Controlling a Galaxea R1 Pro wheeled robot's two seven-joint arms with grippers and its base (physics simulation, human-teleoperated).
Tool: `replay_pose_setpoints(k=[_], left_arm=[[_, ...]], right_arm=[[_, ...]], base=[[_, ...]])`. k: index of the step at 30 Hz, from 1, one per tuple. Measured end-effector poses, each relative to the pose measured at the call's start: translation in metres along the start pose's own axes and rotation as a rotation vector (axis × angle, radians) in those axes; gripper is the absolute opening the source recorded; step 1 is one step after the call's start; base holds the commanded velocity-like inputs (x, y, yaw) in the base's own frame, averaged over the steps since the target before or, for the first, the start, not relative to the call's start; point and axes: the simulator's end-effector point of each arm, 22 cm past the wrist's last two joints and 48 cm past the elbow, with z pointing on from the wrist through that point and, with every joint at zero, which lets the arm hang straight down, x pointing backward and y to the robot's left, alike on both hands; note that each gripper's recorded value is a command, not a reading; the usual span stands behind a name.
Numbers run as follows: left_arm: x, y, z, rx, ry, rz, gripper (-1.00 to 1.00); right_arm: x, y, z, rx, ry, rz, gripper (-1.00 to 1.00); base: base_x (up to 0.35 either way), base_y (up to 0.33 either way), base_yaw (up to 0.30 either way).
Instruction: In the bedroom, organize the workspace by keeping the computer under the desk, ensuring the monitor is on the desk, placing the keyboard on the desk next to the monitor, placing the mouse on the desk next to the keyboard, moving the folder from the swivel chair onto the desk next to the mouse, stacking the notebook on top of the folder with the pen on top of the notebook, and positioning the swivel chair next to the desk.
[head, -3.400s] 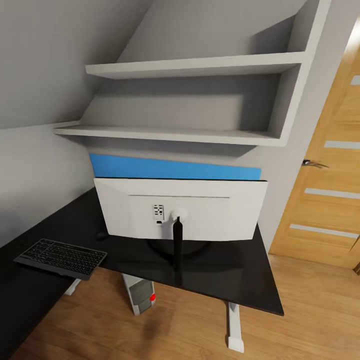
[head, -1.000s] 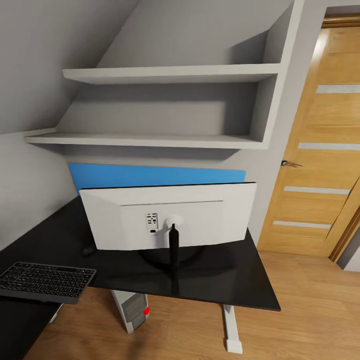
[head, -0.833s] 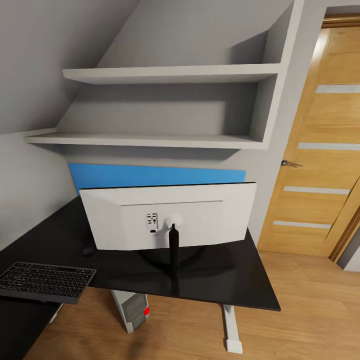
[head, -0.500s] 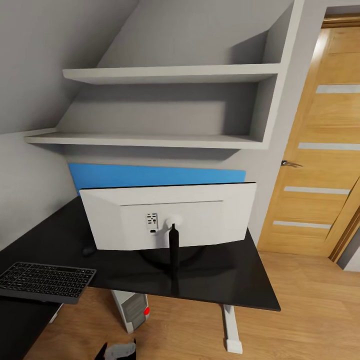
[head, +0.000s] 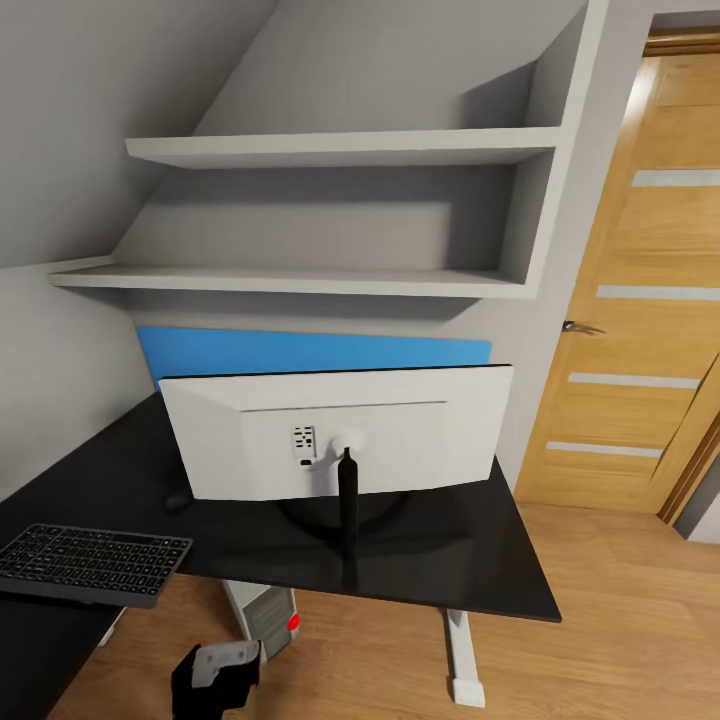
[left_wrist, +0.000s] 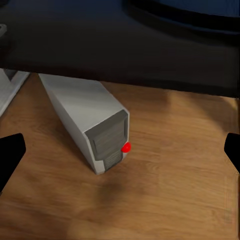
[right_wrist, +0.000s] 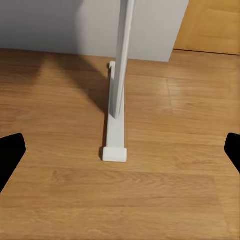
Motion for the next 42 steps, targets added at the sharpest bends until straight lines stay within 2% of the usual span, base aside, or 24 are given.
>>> replay_pose_setpoints(k=[10,13,17,22,42], left_arm=[[-0.054,0.002,-0.014,0.005,-0.054,-0.026,1.00],[-0.073,0.011,-0.017,-0.011,-0.082,-0.038,1.00],[-0.084,0.020,-0.020,-0.028,-0.087,-0.045,1.00],[-0.089,0.027,-0.022,-0.041,-0.073,-0.047,1.00],[-0.086,0.029,-0.022,-0.050,-0.046,-0.047,1.00]], right_arm=[[0.000,-0.001,0.000,0.001,0.000,-0.001,1.00],[0.000,-0.001,0.000,0.001,0.000,-0.001,1.00],[0.000,-0.001,0.000,0.001,0.000,-0.001,1.00],[0.000,-0.002,0.000,0.002,-0.001,-0.002,1.00],[-0.001,-0.003,0.001,0.004,-0.002,-0.004,1.00]], base=[[0.000,0.000,0.000],[0.000,0.000,0.000],[0.000,0.000,0.000],[0.000,0.000,0.000],[0.000,0.000,0.000]])
